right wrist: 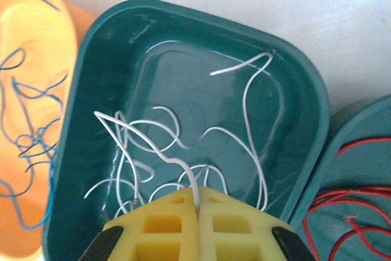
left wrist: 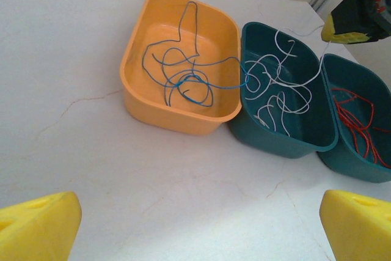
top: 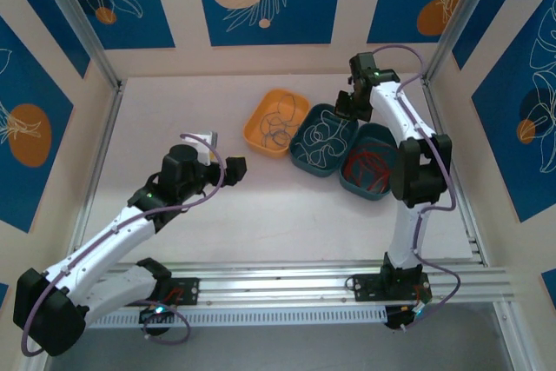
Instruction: Untangle the cables
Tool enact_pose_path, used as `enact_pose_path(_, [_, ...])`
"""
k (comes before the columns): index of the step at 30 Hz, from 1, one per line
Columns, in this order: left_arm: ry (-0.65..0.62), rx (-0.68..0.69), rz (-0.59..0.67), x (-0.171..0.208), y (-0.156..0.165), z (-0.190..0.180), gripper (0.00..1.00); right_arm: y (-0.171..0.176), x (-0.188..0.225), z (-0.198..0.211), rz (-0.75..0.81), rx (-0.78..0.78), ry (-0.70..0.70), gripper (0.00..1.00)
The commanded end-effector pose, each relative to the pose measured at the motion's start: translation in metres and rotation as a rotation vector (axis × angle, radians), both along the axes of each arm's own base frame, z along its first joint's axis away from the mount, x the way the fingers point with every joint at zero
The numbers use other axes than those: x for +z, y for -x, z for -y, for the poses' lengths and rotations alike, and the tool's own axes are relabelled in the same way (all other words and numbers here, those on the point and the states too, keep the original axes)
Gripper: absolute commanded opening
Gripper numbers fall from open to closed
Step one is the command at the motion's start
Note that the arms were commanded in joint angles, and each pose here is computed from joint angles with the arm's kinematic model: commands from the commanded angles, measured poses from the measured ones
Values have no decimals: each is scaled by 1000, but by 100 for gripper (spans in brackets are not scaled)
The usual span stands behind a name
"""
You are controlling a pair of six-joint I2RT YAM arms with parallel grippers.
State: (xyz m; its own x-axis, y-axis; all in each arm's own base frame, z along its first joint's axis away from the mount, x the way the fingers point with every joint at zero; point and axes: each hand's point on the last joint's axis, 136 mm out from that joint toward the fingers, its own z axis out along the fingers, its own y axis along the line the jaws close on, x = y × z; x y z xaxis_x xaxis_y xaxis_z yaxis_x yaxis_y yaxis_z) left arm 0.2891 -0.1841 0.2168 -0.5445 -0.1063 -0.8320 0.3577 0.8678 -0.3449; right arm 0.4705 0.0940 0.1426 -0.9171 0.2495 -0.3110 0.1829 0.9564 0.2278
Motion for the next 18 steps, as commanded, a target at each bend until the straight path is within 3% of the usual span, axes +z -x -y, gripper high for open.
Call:
enact_pose_path(1, [-18, 18, 16, 4, 0, -7, 100, -3, -4, 5, -30, -19, 69, 0])
enact_pose_path(12, [-31, 38, 11, 0, 3, -14, 100, -18, -44, -1, -111, -5, 188, 0])
enact_pose_path(18, [-34, 53, 5, -4, 4, -18, 100, -11, -56, -1, -146, 22, 272, 12])
